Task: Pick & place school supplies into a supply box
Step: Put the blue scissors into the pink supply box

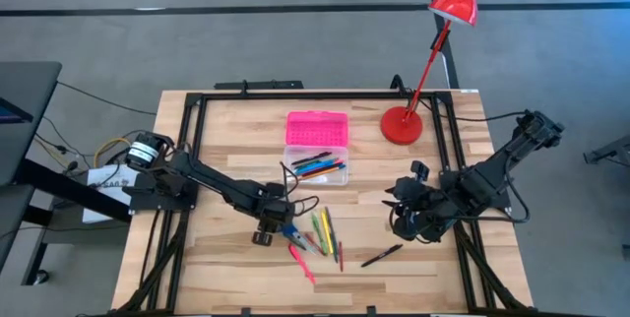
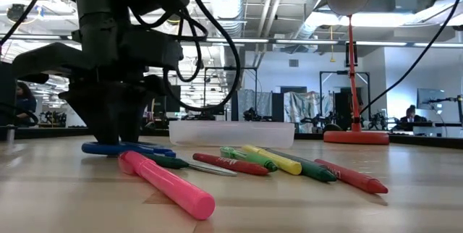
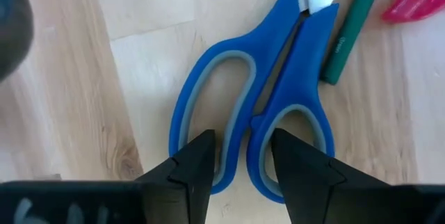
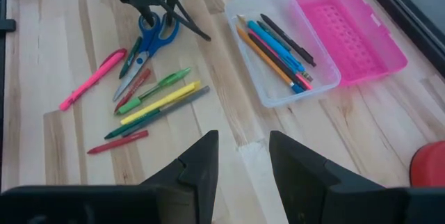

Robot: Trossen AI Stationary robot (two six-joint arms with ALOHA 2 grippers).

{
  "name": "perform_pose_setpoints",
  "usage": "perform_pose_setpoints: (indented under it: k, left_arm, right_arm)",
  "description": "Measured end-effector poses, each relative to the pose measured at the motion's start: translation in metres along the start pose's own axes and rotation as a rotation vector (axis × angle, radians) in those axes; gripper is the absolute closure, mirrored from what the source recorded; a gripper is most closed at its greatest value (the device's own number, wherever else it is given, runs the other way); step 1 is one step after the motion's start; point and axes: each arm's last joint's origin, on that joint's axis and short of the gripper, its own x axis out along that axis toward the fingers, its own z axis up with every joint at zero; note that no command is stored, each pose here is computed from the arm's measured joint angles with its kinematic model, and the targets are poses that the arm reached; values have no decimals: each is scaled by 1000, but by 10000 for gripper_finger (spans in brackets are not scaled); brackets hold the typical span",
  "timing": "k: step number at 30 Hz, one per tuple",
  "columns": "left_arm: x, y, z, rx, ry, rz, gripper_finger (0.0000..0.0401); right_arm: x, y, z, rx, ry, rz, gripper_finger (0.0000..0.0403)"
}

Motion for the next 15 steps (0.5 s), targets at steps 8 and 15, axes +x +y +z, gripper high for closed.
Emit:
perform_pose_setpoints:
  k: [8, 15]
  left_arm:
    - [-1, 4, -8, -83, 87, 62, 262]
    - [0, 4, -11, -81, 108, 72, 266]
  right_arm:
    - [0, 0, 0, 0, 0, 0, 282]
    - [0, 0, 0, -8, 0, 0, 282]
